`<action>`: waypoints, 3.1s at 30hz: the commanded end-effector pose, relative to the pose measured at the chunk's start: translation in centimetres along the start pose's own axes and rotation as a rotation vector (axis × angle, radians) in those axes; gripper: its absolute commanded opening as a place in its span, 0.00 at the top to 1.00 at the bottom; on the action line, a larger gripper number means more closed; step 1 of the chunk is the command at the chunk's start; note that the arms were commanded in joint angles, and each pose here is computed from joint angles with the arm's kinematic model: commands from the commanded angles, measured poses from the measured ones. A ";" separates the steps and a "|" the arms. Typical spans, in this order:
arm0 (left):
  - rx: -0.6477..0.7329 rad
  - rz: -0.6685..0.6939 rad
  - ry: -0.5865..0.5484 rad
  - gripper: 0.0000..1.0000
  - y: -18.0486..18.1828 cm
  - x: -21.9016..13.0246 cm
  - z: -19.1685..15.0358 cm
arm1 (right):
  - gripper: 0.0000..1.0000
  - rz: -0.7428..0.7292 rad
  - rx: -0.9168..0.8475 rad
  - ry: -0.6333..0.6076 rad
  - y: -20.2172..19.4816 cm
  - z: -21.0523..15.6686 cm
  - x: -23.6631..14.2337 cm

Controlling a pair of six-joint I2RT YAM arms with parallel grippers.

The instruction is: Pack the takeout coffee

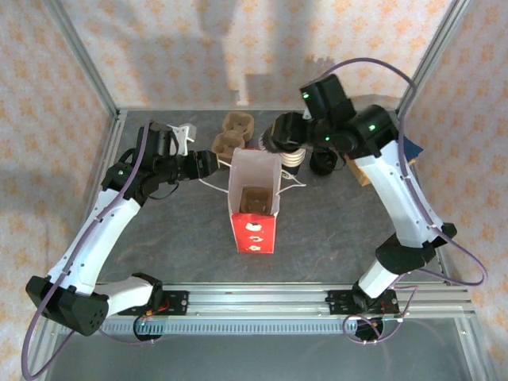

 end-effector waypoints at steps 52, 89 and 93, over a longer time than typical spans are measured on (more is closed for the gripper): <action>-0.037 -0.095 -0.039 0.50 2.9 -1.0 -12.5 | 0.48 -0.189 -0.075 0.119 3.1 -9.1 5.0; 0.155 -0.198 0.013 0.52 -2.6 4.7 -16.1 | 0.52 -0.207 -0.225 0.170 0.5 -10.1 4.1; 0.164 -0.179 0.007 0.52 -2.4 4.2 -16.1 | 0.52 -0.219 -0.228 0.191 0.1 -10.4 4.6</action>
Point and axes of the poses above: each hand's point on the last joint's axis, 136 mm out from that joint toward the fingers, its own x axis out along the fingers, its own y axis along the line the jaws close on, z = x × y, the point moved 8 cm from there along -x, back along the fingers, and after that the axes turned 2 degrees about x, right-handed, at the moved point
